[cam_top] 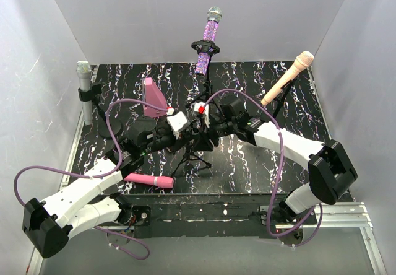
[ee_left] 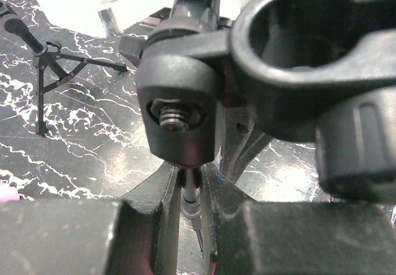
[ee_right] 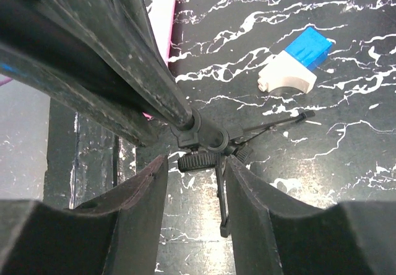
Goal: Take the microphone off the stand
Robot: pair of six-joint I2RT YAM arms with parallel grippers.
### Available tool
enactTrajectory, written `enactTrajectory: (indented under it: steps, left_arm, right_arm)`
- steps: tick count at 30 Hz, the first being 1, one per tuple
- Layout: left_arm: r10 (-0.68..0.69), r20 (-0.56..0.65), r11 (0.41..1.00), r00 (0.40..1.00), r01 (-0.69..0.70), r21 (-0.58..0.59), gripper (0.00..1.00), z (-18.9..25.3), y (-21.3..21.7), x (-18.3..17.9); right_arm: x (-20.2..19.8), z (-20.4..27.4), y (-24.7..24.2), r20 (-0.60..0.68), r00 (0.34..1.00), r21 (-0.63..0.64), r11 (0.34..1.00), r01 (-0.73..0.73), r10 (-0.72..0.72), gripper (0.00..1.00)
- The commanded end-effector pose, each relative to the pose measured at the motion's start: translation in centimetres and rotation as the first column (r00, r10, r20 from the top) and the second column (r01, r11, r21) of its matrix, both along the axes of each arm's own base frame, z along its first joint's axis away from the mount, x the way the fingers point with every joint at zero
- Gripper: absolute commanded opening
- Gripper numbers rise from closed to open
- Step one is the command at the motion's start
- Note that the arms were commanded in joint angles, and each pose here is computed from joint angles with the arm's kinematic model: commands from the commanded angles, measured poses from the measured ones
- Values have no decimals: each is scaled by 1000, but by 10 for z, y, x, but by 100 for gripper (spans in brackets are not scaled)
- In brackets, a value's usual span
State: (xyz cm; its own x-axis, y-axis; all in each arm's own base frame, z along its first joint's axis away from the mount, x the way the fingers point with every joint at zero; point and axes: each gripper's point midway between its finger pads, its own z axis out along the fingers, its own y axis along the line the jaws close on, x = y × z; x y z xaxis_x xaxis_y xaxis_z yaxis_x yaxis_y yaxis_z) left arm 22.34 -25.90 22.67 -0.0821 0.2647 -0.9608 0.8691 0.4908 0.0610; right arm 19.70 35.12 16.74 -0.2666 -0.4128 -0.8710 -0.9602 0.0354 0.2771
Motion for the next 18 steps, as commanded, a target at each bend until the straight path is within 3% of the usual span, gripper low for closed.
enactTrajectory:
  steps: [1,3,6,10,12,15,18]
  left_arm:
    - [-4,50,1000,999,5,-2,0,10,4,0]
    - [-8,44,1000,999,8,-2,0,9,3,-1]
    - [3,37,1000,999,-2,-2,0,8,4,-1]
    - [55,30,998,998,-55,-4,0,8,8,6]
    - [102,17,995,995,-102,-4,0,5,13,12]
    - [115,7,993,993,-115,-8,0,5,14,15]
    - [109,3,994,994,-109,-13,0,5,13,14]
  right_arm:
    - [3,34,14,30,999,88,995,-38,35,50]
    - [2,37,15,25,999,94,995,-43,41,47]
    - [0,33,15,12,998,88,995,-56,55,26]
    - [-3,29,13,24,997,86,993,-75,73,12]
    - [-4,25,11,36,997,80,994,-75,72,14]
    - [-3,21,11,48,997,74,995,-65,61,31]
    - [-1,21,11,59,997,73,995,-61,56,33]
